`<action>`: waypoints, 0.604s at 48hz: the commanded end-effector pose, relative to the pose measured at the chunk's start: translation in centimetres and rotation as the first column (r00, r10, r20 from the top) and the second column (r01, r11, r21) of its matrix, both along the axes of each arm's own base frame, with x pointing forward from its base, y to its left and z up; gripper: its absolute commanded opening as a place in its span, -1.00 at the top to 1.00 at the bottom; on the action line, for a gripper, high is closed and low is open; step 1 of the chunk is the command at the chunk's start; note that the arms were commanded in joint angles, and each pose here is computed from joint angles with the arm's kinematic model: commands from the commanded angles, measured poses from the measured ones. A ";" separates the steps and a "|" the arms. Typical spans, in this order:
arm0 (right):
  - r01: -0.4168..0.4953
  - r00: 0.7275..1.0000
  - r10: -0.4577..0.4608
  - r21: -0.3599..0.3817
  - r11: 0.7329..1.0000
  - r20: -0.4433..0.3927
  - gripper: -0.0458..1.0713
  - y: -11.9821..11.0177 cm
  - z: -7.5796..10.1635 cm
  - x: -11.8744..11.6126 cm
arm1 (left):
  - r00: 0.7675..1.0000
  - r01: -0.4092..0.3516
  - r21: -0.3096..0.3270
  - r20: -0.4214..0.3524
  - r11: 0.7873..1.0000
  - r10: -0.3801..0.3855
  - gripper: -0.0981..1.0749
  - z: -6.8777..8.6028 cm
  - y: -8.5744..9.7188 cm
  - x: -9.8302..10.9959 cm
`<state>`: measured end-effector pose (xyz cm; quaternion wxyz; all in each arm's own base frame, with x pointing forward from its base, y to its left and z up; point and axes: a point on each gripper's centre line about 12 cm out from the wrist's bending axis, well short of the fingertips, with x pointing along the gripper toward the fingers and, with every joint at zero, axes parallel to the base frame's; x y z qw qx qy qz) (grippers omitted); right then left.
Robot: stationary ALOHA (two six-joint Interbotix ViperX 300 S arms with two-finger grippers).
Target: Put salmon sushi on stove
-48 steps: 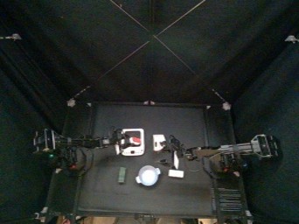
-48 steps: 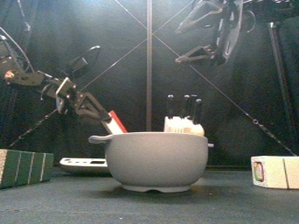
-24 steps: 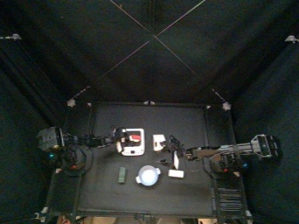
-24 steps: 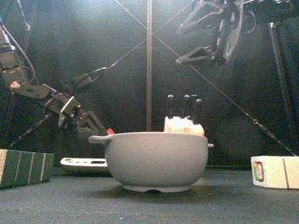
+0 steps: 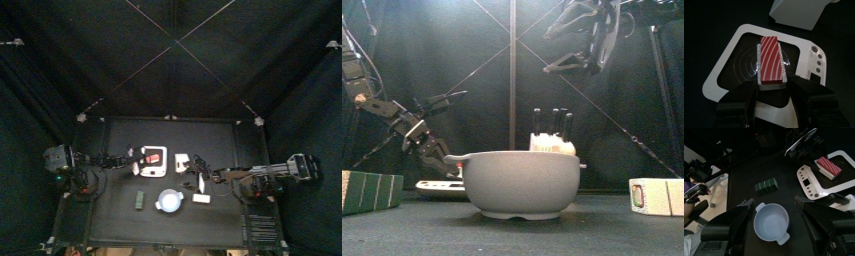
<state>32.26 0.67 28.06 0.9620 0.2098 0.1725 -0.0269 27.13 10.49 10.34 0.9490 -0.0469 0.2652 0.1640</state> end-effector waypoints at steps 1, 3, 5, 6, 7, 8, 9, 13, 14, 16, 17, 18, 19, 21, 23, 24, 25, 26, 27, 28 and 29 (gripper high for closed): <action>-0.006 0.999 0.006 0.002 1.000 0.038 -0.80 0.1 1.2 -0.1 | 1.000 -0.002 0.007 0.023 1.000 0.002 -0.48 0.7 0.1 0.3; -0.005 0.999 0.005 0.001 1.000 0.038 -0.80 0.1 1.2 -0.1 | 1.000 -0.002 0.007 0.022 1.000 0.002 -0.52 0.7 0.1 0.3; -0.005 0.999 0.005 0.001 1.000 0.038 -0.80 0.1 1.2 -0.1 | 1.000 0.000 0.009 0.024 1.000 -0.001 -0.56 0.9 0.1 0.3; -0.006 0.999 0.006 0.002 1.000 0.037 -0.80 0.1 1.1 -0.1 | 1.000 -0.001 0.009 0.028 1.000 0.001 -0.58 1.0 0.1 0.2; -0.006 0.999 0.006 0.002 1.000 0.038 -0.80 0.1 1.2 -0.1 | 1.000 0.000 0.011 0.029 1.000 -0.001 -0.60 1.0 0.1 0.3; -0.006 0.999 0.006 0.002 1.000 0.038 -0.80 0.1 1.2 -0.1 | 0.999 -0.001 0.011 0.032 1.000 0.001 -0.62 1.1 0.1 0.2; -0.006 0.999 0.006 0.002 1.000 0.038 -0.80 0.1 1.2 -0.1 | 0.999 0.002 0.013 0.034 1.000 -0.002 -0.63 1.2 0.0 0.2; -0.006 0.999 0.006 0.002 1.000 0.038 -0.80 0.1 1.2 -0.1 | 0.999 0.000 0.016 0.047 1.000 0.000 -0.67 1.6 0.0 0.2; -0.004 0.999 0.004 0.002 1.000 0.038 -0.80 0.1 1.2 -0.1 | 0.999 -0.001 0.018 0.052 1.000 0.000 -0.68 1.7 0.0 0.1; -0.006 0.999 0.006 0.002 1.000 0.038 -0.80 0.1 1.2 -0.1 | 0.998 -0.002 0.021 0.059 1.000 0.001 -0.69 2.0 0.0 0.1; -0.006 0.999 0.006 0.002 1.000 0.038 -0.80 0.1 1.2 -0.1 | 0.998 -0.003 0.020 0.061 1.000 0.002 -0.70 2.0 0.0 0.0; -0.006 0.999 0.006 0.002 1.000 0.038 -0.80 0.1 1.2 -0.1 | 0.998 -0.002 0.021 0.067 1.000 0.001 -0.70 2.2 -0.1 0.0; -0.004 0.999 0.004 0.002 1.000 0.038 -0.80 0.1 1.2 -0.1 | 0.997 -0.004 0.022 0.072 1.000 0.002 -0.70 2.3 -0.1 0.0; -0.006 0.999 0.006 0.001 1.000 0.037 -0.80 0.1 1.1 -0.1 | 0.996 -0.005 0.025 0.084 1.000 0.003 -0.70 2.7 -0.1 -0.1; -0.006 0.999 0.006 0.001 1.000 0.037 -0.80 0.1 1.1 -0.1 | 0.996 -0.009 0.026 0.092 1.000 0.007 -0.70 2.9 -0.1 -0.1; -0.005 0.999 0.005 0.001 1.000 0.037 -0.80 0.1 1.1 -0.1 | 0.995 -0.010 0.028 0.096 1.000 0.007 -0.70 3.1 -0.1 -0.2; -0.006 0.999 0.006 0.001 1.000 0.037 -0.80 0.1 1.1 -0.1 | 0.995 -0.010 0.030 0.100 1.000 0.007 -0.70 3.2 -0.1 -0.2; -0.005 0.999 0.005 0.001 1.000 0.037 -0.80 0.1 1.1 -0.1 | 0.994 -0.010 0.032 0.106 0.999 0.007 -0.70 3.3 -0.1 -0.3; -0.005 0.999 0.005 0.001 1.000 0.038 -0.80 0.1 1.2 -0.1 | 0.994 -0.012 0.031 0.109 0.999 0.009 -0.70 3.5 -0.1 -0.3; -0.005 0.999 0.005 0.001 1.000 0.038 -0.80 0.1 1.2 -0.1 | 0.994 -0.011 0.033 0.113 0.999 0.007 -0.70 3.6 -0.1 -0.3; -0.006 0.999 0.006 0.000 1.000 0.040 -0.80 0.1 1.2 -0.1 | 0.993 -0.012 0.035 0.116 0.999 0.008 -0.70 3.7 -0.2 -0.4</action>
